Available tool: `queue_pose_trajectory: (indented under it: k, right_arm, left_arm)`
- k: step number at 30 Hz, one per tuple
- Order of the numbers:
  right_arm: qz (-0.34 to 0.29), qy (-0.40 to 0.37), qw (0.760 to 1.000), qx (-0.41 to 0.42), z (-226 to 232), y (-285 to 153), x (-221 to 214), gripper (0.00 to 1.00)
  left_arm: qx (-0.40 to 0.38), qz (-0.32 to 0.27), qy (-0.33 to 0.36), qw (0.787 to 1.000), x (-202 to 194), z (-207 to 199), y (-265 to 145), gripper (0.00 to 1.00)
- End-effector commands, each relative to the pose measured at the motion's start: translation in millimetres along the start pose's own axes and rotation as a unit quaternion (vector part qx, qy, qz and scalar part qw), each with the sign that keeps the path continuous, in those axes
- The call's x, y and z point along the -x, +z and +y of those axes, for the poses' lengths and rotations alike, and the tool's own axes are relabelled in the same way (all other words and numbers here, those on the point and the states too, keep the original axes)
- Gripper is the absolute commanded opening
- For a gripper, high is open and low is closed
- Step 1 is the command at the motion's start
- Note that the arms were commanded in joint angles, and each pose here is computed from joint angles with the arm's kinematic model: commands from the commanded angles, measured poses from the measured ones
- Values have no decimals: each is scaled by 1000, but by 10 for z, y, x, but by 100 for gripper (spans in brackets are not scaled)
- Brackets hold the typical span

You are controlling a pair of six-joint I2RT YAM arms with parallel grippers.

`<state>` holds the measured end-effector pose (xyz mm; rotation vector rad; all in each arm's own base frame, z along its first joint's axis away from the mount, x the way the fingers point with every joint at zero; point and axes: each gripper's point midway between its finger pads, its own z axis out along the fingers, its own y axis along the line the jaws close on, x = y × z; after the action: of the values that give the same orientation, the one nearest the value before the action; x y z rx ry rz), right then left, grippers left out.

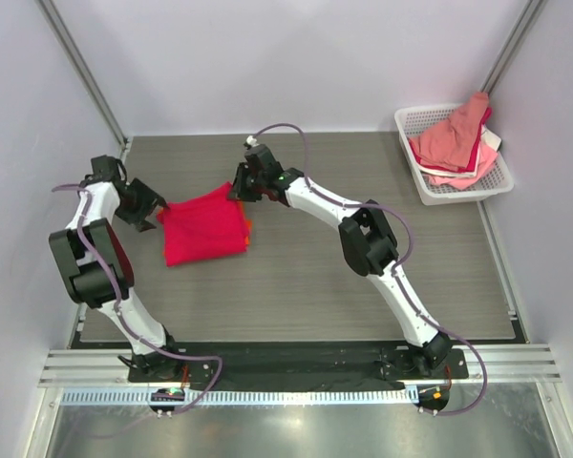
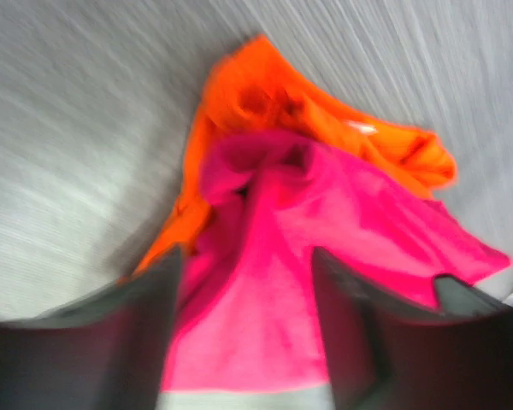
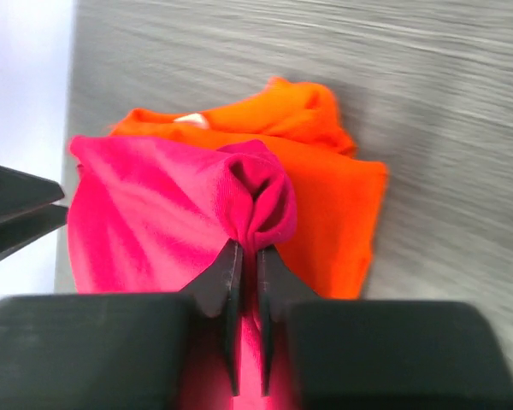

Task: Fold and stack the t-shirts
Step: Neatly place the folded tshirt to the corner

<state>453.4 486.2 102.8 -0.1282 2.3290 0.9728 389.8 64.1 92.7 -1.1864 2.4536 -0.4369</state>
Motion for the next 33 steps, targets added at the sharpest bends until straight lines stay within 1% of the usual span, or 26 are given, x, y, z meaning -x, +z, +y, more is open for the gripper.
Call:
queue_pose_trajectory:
  k: [1,2,3,4,5,6,7,8,10,11,14,15,17,18,19,20,21,23,24,25,26,28,29,31,32,33]
  right_arm:
    - [-45,10,999,20,51,-26,354,20]
    - [-47,12,999,15,-4,0,337,45]
    - [-54,13,998,5,-58,15,355,53]
    - [-58,14,998,-1,-98,14,373,59]
    - [-60,13,998,-4,-117,0,366,68]
    - [-62,9,998,-1,-109,-16,381,69]
    - [-65,7,998,-4,-126,-28,392,70]
    - [-67,4,998,-2,-106,-72,406,70]
    - [-70,-4,998,1,-80,-129,421,71]
    - [-77,-11,997,2,-67,-206,465,70]
    - [-87,-20,996,9,-83,-388,533,71]
    - [-90,-21,996,12,-97,-438,548,71]
    - [-98,-11,995,16,-199,-528,557,70]
    - [-114,0,993,19,-212,-696,710,68]
    - [-125,2,992,26,-221,-758,767,65]
    - [-124,10,992,16,-363,-791,706,61]
    - [-135,22,991,9,-468,-891,786,60]
    - [-152,28,988,3,-580,-1098,801,60]
    - [-159,32,987,-2,-633,-1171,823,60]
    - [-177,33,984,-4,-648,-1343,947,60]
    - [-173,38,984,-19,-771,-1380,879,60]
    - [-197,45,978,-47,-937,-1539,980,60]
    - [-203,48,976,-57,-986,-1643,970,60]
    - [-217,60,971,-79,-1153,-1782,1000,58]
    - [-240,63,964,-91,-1177,-1925,1089,57]
    - [-253,67,959,-104,-1228,-1994,1124,56]
  left_arm:
    - [-2,-49,3,999,258,-191,48,69]
    - [4,-55,6,998,289,-208,99,73]
    - [4,-63,11,998,328,-266,99,81]
    - [6,-68,18,997,337,-320,122,83]
    - [14,-67,23,997,337,-317,158,84]
    - [21,-70,26,997,349,-319,155,84]
    - [26,-77,32,996,359,-352,132,84]
    - [39,-98,39,994,401,-343,50,84]
    - [58,-119,57,990,350,-350,-27,84]
    - [78,-156,63,983,410,-325,-213,86]
    - [104,-195,88,971,316,-345,-425,89]
    - [88,-206,106,969,222,-484,-557,89]
    - [79,-207,131,966,59,-581,-612,89]
    - [75,-211,143,964,-16,-640,-650,89]
    - [54,-203,173,962,-256,-832,-668,89]
    - [46,-199,185,961,-380,-895,-649,89]
    - [28,-190,209,959,-603,-1053,-634,89]
    - [11,-188,222,957,-800,-1210,-614,88]
    - [-4,-180,243,953,-1010,-1329,-595,87]
    - [-24,-169,252,953,-1140,-1432,-559,87]
    - [-50,-166,256,951,-1226,-1576,-511,86]
    - [-75,-145,269,949,-1445,-1740,-409,84]
    - [-68,-125,275,951,-1542,-1749,-225,82]
    - [-77,-111,289,948,-1670,-1905,-154,80]
    - [-66,-94,298,948,-1751,-1892,27,79]
    - [-68,-87,308,945,-1845,-1937,75,79]
